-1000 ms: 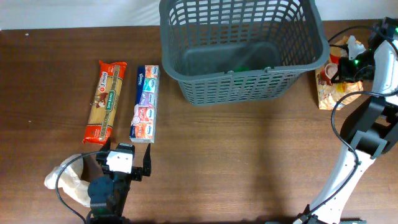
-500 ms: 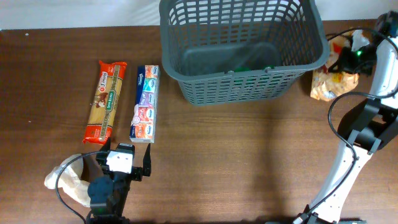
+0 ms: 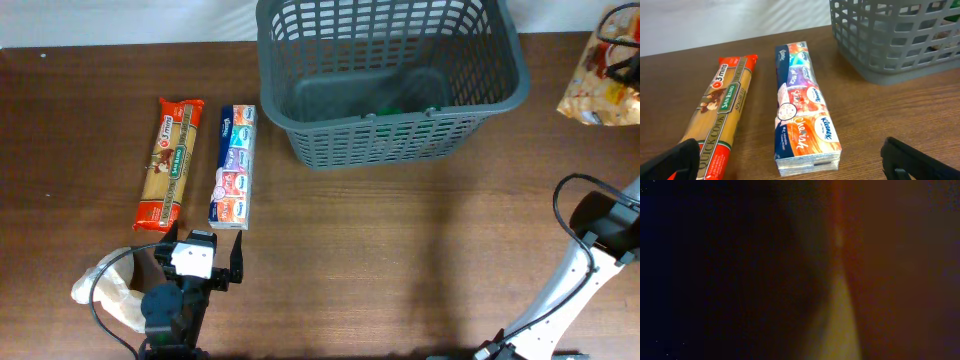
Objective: Pack container
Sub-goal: 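Lift the snack bag and drop it into the basket with the right gripper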
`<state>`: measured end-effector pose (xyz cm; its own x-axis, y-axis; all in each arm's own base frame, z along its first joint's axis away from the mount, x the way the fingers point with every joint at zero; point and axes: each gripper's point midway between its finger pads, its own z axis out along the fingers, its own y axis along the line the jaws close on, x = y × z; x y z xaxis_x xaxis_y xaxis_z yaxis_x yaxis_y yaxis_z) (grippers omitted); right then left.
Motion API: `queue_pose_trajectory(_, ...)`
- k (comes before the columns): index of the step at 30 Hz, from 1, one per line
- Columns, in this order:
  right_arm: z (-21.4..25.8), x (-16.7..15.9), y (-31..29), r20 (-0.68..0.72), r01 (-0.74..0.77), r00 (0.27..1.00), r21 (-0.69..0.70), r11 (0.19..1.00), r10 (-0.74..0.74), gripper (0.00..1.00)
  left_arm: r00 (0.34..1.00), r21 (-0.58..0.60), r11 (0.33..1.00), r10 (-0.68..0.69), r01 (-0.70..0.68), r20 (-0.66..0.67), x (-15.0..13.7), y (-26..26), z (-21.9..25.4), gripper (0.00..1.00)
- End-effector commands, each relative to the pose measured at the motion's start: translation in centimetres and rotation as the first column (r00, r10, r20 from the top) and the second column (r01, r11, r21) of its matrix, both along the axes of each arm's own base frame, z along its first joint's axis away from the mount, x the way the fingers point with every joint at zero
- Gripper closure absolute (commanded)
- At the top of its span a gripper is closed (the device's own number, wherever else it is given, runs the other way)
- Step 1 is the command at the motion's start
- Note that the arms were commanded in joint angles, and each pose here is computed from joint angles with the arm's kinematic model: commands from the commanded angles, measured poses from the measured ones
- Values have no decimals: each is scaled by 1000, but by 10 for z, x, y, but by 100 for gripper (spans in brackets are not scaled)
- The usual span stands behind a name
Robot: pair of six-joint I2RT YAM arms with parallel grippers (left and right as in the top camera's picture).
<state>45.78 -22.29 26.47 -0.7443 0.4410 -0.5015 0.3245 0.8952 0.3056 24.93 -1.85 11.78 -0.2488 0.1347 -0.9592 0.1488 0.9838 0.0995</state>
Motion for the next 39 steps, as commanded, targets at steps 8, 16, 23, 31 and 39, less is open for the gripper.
queue_pose_trajectory(8,170,-26,93,386,-116,905,-176,977,177,96,1000,4,1000,12,-12,-11,0,3,-5,1)
queue_pose_trajectory(16,251,-40,191,571,-237,738,-278,931,359,96,1000,4,1000,12,-12,-11,0,3,-5,1)
queue_pose_trajectory(23,250,-22,274,573,-362,660,-323,874,485,96,1000,4,1000,12,-12,-11,0,3,-5,1)
queue_pose_trajectory(31,201,29,319,445,-373,692,-455,809,569,96,1000,4,1000,12,-12,-11,0,3,-5,1)
queue_pose_trajectory(39,142,77,322,271,-410,700,-604,683,660,96,1000,4,1000,12,-12,-11,0,3,-5,1)
